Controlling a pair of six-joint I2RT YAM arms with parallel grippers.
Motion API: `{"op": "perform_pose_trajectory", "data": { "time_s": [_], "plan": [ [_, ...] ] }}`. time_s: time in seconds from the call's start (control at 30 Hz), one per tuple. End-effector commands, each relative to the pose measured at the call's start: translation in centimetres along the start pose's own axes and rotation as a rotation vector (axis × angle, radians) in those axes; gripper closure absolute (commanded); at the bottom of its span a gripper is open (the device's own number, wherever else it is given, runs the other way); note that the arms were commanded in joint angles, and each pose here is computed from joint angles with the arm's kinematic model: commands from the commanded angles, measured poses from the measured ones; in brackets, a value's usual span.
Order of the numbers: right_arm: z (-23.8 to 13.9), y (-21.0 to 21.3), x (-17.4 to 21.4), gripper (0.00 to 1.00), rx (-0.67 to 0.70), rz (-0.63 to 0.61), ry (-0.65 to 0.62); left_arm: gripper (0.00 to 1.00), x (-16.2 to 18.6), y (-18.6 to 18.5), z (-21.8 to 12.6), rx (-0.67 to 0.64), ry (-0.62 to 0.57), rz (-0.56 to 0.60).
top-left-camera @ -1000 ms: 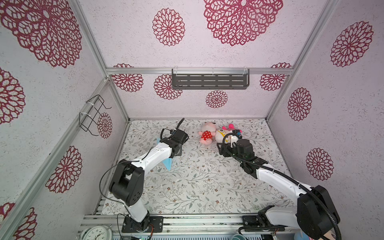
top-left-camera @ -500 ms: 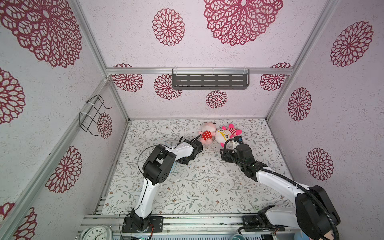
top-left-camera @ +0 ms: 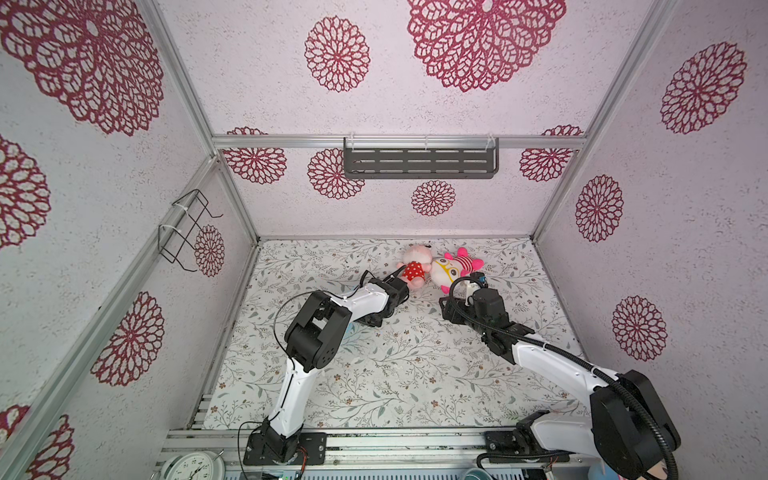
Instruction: Fold a paper plane with a square sheet of paper (pick it up from the middle)
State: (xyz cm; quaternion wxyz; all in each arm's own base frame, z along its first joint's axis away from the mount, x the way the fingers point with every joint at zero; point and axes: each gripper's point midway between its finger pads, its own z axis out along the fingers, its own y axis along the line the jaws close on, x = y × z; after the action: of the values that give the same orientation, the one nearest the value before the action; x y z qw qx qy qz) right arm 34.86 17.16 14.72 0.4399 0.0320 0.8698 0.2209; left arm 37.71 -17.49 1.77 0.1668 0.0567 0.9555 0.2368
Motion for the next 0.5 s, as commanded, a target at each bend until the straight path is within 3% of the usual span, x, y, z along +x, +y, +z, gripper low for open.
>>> {"op": "perform_pose_trajectory", "data": {
  "time_s": [0.0,0.33,0.47],
  "plan": [
    [-0.1,0.4,-1.0,0.24,-0.020,0.024,-0.034,0.58,1.0,-3.1,-1.2,0.200,0.046,-0.040],
    [-0.3,0.6,-0.8,0.24,-0.045,0.041,-0.046,0.47,0.1,-4.7,-10.9,0.673,-0.014,-0.146],
    [0.3,1.6,-0.3,0.24,-0.108,0.049,-0.023,0.44,0.0,-3.0,-13.6,0.775,-0.086,-0.189]
  ]
}}
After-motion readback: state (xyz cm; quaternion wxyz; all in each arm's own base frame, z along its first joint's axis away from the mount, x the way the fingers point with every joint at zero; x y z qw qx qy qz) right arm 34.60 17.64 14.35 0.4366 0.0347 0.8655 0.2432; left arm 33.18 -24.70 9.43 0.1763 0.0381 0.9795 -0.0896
